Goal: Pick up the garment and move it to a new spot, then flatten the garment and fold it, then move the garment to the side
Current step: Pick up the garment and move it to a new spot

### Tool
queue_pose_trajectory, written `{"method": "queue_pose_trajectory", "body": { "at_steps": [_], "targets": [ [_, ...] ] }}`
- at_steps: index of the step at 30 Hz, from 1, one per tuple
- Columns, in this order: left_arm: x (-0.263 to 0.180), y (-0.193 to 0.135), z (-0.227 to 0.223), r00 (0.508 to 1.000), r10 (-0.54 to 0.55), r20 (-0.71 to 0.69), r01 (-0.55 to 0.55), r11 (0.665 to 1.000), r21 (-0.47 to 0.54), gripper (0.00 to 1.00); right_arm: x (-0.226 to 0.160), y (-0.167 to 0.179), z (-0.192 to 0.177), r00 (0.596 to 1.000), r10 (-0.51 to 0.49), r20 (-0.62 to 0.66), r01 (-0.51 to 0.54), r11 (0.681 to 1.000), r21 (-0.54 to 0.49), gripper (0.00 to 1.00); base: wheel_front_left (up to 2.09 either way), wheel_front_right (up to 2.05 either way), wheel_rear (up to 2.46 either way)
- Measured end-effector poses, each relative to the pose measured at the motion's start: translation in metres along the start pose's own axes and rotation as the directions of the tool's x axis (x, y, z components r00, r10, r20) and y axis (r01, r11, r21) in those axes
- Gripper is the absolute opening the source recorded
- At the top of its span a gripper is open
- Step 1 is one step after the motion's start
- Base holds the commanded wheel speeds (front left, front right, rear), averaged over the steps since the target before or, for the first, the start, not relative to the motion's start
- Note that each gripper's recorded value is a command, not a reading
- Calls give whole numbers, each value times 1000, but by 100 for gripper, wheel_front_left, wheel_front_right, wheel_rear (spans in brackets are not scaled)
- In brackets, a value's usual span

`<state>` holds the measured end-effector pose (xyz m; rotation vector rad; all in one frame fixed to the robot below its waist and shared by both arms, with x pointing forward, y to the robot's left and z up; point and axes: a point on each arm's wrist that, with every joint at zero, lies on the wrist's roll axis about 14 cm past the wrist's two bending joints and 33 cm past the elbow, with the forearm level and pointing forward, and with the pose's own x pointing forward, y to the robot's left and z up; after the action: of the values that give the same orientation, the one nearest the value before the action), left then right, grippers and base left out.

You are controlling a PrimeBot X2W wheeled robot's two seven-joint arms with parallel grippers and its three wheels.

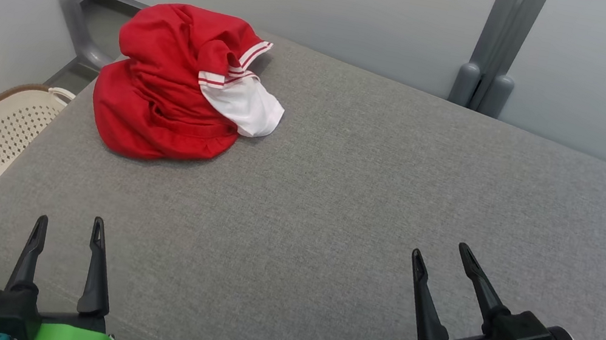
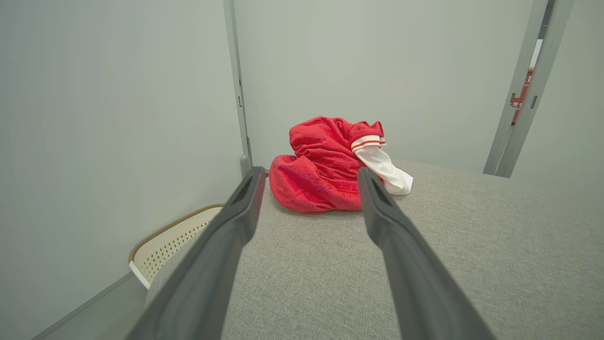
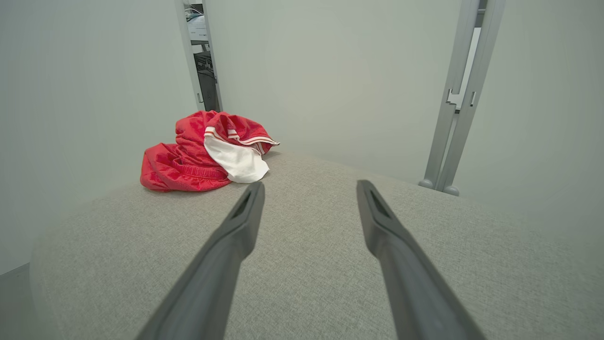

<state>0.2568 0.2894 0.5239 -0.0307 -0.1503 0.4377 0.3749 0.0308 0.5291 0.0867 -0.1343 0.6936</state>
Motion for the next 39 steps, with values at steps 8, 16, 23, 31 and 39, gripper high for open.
{"method": "queue_pose_trajectory", "body": {
  "at_steps": [8,16,23,31,39],
  "targets": [
    [17,9,15,998,34,46,-34,999,-1,100,11,-3,-5,1000,10,-4,-10,1000,-14,100,0,0,0],
    [86,-8,23,996,-47,77,43,998,52,100,27,-32,-22,999,-32,-21,31,998,-54,100,0,0,0],
    [178,-14,20,996,-89,10,87,987,133,100,39,-68,-43,996,-78,-37,74,993,-90,100,0,0,0],
    [265,-48,-6,973,-145,-181,165,981,100,100,40,-109,-81,987,-133,-91,123,986,-108,100,0,0,0],
    [299,-69,-90,865,-140,-481,186,981,48,100,35,-137,-120,974,-177,-145,163,981,-101,100,0,0,0]
  ]
}}
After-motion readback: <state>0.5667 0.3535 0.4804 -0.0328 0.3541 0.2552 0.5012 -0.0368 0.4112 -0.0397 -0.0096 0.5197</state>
